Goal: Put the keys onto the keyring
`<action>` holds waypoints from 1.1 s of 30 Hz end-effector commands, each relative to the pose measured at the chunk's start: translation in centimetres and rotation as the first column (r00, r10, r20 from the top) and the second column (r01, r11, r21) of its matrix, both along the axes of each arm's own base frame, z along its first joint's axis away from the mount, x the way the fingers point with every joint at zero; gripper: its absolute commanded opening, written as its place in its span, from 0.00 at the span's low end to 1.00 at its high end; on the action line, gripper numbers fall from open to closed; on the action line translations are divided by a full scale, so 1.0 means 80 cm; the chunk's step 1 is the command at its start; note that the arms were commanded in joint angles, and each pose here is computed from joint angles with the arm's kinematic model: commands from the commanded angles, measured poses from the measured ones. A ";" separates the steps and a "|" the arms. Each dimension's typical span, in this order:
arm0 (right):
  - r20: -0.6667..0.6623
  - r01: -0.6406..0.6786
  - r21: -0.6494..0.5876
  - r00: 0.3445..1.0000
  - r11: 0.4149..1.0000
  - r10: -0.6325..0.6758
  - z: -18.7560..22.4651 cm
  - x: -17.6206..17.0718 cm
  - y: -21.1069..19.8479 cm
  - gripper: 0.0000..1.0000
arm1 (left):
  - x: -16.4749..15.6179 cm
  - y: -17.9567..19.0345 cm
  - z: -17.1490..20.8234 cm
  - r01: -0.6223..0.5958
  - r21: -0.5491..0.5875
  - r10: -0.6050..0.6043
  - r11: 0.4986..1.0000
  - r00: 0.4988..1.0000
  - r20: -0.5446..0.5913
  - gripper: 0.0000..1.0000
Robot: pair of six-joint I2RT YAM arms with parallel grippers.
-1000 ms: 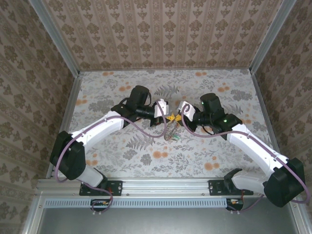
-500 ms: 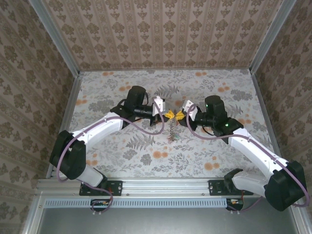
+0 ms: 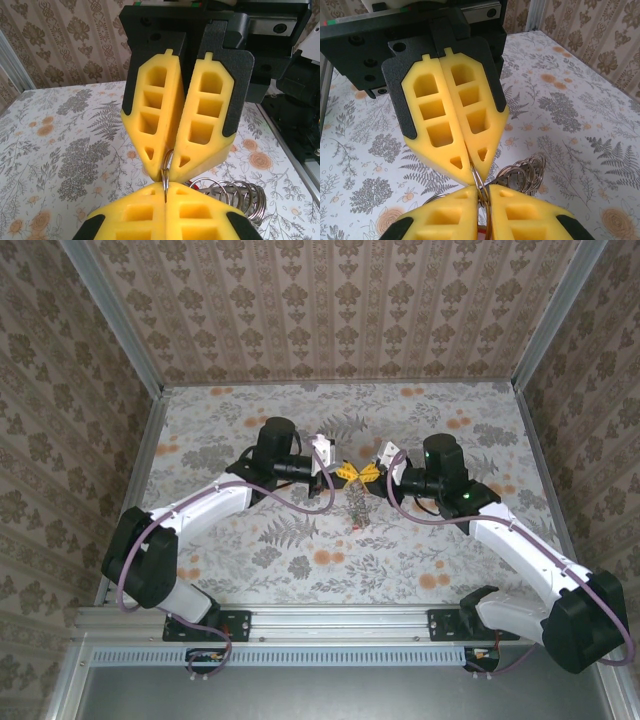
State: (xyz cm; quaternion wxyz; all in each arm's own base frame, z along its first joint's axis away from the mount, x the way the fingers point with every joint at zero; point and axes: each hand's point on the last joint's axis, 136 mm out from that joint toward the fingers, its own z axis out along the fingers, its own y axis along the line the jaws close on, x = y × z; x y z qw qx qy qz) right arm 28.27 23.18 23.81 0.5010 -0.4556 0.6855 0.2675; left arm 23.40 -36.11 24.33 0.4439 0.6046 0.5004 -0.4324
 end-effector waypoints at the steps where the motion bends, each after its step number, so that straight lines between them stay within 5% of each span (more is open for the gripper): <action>1: -0.001 -0.010 -0.015 1.000 1.000 0.010 -0.006 0.001 0.000 0.14 | -0.016 0.000 0.028 0.065 -0.075 -0.063 0.995 0.998 0.029 0.00; 7: -0.001 -0.017 -0.029 1.000 0.999 0.017 -0.006 0.001 0.000 0.14 | -0.016 0.001 0.028 0.060 -0.075 -0.058 0.995 0.998 0.032 0.00; 13: -0.022 -0.019 -0.026 1.000 0.999 0.018 0.003 0.001 0.002 0.00 | -0.013 0.001 0.023 0.042 -0.048 -0.040 0.998 0.998 0.048 0.00; 33: -0.023 -0.029 -0.071 0.999 0.997 0.027 0.008 -0.006 0.004 0.00 | -0.006 0.008 0.000 -0.022 0.074 0.015 0.997 0.995 0.098 0.17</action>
